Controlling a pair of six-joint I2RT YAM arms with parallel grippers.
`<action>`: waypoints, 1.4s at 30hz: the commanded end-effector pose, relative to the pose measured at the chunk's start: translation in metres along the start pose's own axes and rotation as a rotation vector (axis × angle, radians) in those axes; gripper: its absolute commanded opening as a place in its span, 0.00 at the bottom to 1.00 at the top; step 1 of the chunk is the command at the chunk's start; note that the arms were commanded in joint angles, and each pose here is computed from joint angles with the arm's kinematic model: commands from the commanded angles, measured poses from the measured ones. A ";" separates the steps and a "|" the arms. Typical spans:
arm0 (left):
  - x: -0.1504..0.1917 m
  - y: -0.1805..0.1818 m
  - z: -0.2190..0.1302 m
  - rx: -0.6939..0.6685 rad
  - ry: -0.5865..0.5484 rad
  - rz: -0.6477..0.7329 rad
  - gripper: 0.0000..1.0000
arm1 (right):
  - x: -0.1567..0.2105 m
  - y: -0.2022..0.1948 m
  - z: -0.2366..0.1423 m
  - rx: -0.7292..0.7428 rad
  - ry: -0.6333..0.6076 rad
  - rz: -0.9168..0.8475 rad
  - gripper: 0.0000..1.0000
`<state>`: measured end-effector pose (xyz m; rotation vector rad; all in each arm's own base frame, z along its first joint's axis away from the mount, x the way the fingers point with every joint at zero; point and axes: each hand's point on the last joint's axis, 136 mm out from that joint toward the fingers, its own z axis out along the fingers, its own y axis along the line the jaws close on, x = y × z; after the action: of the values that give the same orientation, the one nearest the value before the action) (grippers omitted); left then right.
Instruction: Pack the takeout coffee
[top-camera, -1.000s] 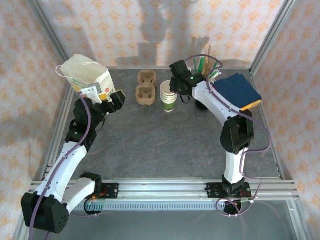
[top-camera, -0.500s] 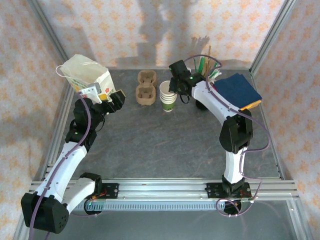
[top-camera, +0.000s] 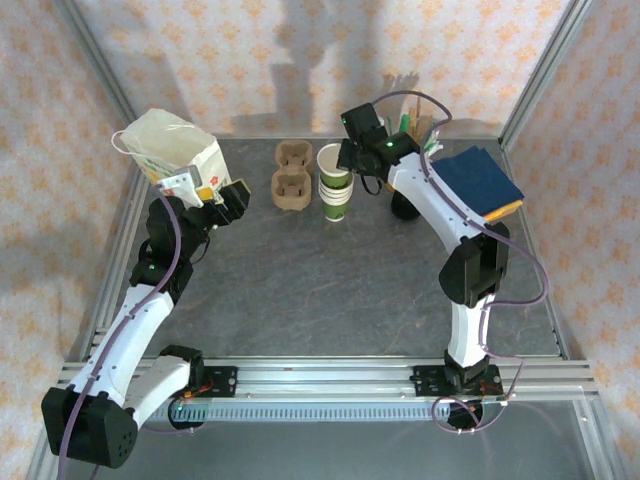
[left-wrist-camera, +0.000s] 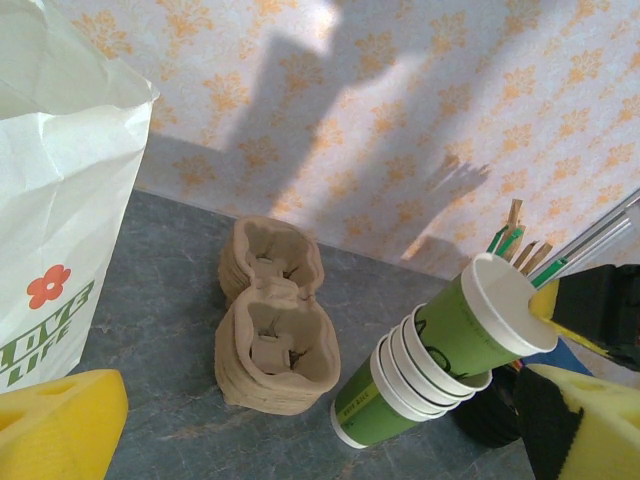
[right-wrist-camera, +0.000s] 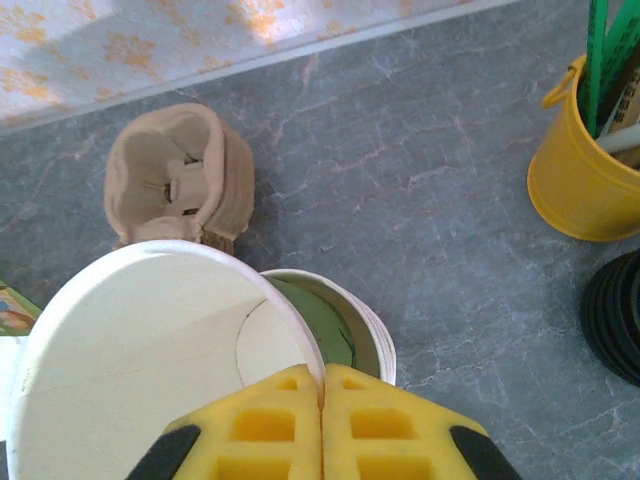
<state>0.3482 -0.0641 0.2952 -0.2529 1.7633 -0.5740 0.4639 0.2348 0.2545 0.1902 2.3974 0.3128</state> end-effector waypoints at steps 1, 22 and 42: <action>-0.012 -0.006 -0.007 0.000 -0.037 0.025 0.99 | -0.022 0.007 -0.045 -0.065 -0.064 -0.015 0.03; -0.013 -0.001 0.006 -0.013 -0.050 0.011 0.99 | 0.062 -0.046 -0.116 -0.111 0.022 -0.168 0.00; -0.002 0.007 0.007 -0.040 -0.028 -0.010 0.99 | 0.155 -0.061 -0.030 -0.120 0.095 -0.067 0.01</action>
<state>0.3588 -0.0611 0.2791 -0.2898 1.8006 -0.5416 0.3146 0.1983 0.1557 0.0009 2.5258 0.3907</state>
